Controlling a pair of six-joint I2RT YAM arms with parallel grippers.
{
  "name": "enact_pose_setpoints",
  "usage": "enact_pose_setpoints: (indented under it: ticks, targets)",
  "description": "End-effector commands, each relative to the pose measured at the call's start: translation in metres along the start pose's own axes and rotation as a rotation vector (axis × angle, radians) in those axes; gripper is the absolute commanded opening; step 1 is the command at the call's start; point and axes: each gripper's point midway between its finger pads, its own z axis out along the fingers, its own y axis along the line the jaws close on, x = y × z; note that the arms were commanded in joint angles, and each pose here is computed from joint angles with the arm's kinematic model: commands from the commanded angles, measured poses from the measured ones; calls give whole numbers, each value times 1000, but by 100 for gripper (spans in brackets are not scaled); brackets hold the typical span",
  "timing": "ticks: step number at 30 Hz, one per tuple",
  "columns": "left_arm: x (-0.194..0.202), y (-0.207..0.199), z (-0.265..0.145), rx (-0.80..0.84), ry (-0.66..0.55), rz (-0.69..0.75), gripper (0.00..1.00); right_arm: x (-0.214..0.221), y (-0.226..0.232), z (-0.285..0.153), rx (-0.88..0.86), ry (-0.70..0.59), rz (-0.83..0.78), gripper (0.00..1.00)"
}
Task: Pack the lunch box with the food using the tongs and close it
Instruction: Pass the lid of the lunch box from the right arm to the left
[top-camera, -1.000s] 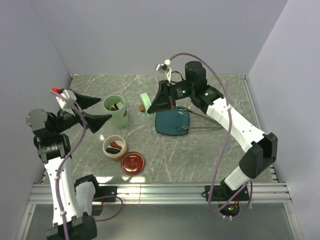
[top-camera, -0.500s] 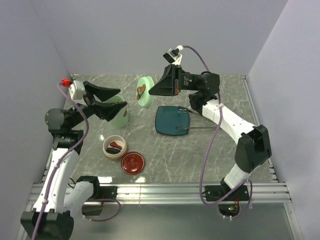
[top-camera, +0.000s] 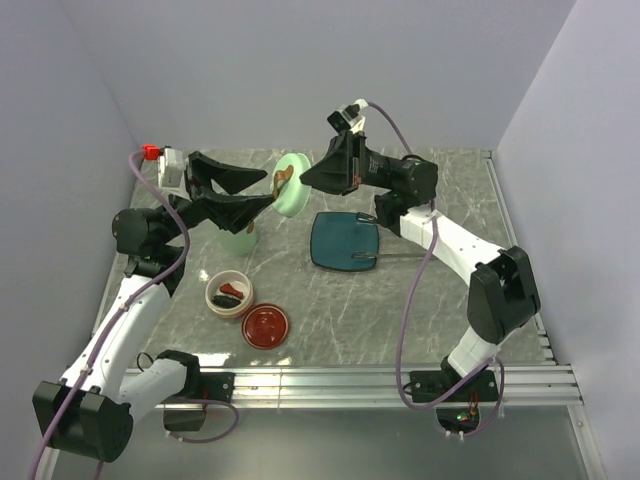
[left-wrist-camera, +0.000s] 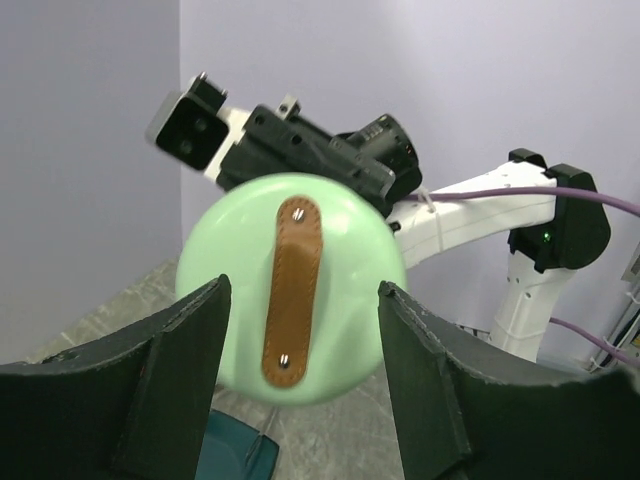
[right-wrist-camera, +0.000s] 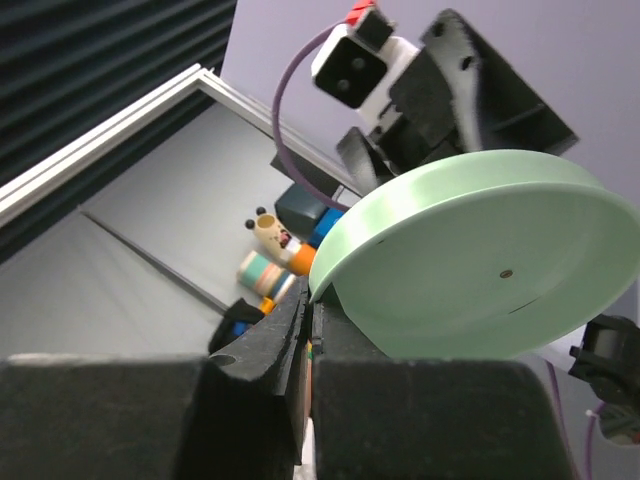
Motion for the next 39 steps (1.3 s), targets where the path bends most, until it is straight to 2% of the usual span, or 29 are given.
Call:
enact_pose_setpoints:
  ticks: [1,7,17,32,33,37,38,39]
  targets:
    - [-29,-14,12,51,-71,73,66,11,21,5,-110,9,-74,0]
    - [-18,-17,20,74,-40,57,62,17,28,11,-138,27,-97,0]
    - [-11,-6,18,15,-39,11,56,19,40,10,-172,25,-107,0]
    - [-8,-5,20,22,-29,-36,35,19,58,11,-217,22,-131,0]
    - [-9,-5,20,22,-29,-35,33,19,58,10,-219,22,-133,0]
    - [-8,-4,21,22,-17,-45,9,20,54,10,-203,31,-124,0]
    - [-7,-3,21,21,-13,-46,6,19,52,10,-194,30,-120,1]
    - [-6,-2,21,15,-3,-54,3,17,47,11,-176,29,-111,19]
